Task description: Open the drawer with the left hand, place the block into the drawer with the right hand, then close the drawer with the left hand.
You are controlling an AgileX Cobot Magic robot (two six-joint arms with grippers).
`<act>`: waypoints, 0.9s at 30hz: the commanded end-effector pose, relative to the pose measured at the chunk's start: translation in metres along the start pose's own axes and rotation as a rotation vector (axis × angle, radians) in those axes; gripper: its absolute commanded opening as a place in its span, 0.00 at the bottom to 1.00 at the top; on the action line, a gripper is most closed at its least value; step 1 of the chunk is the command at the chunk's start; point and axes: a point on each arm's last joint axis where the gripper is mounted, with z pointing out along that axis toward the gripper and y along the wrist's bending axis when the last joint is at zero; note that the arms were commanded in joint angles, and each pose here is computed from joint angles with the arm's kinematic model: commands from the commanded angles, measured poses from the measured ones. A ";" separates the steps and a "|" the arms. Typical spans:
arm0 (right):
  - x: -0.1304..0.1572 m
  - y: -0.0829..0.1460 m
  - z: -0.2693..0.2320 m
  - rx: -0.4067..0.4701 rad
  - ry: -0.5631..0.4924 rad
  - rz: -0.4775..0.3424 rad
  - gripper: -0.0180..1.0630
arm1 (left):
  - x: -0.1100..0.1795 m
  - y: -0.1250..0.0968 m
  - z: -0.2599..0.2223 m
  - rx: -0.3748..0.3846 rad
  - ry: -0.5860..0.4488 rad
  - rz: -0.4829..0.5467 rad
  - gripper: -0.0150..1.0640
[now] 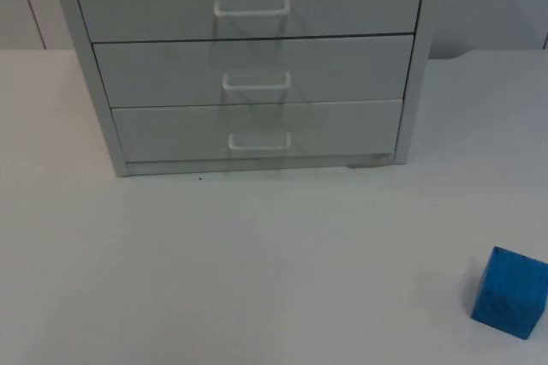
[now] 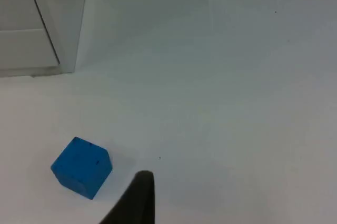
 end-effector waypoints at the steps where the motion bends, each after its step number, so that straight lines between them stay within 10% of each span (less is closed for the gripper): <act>1: -0.005 0.000 -0.005 0.004 -0.048 -0.001 0.99 | 0.000 0.000 0.001 0.005 -0.014 0.001 0.99; 10: -0.055 -0.001 0.016 0.001 -0.045 -0.006 0.99 | -0.021 -0.002 0.010 0.019 0.038 0.001 0.99; 27: -0.075 0.000 0.142 -0.010 0.405 -0.014 0.99 | -0.046 -0.015 0.093 0.076 0.394 -0.020 0.99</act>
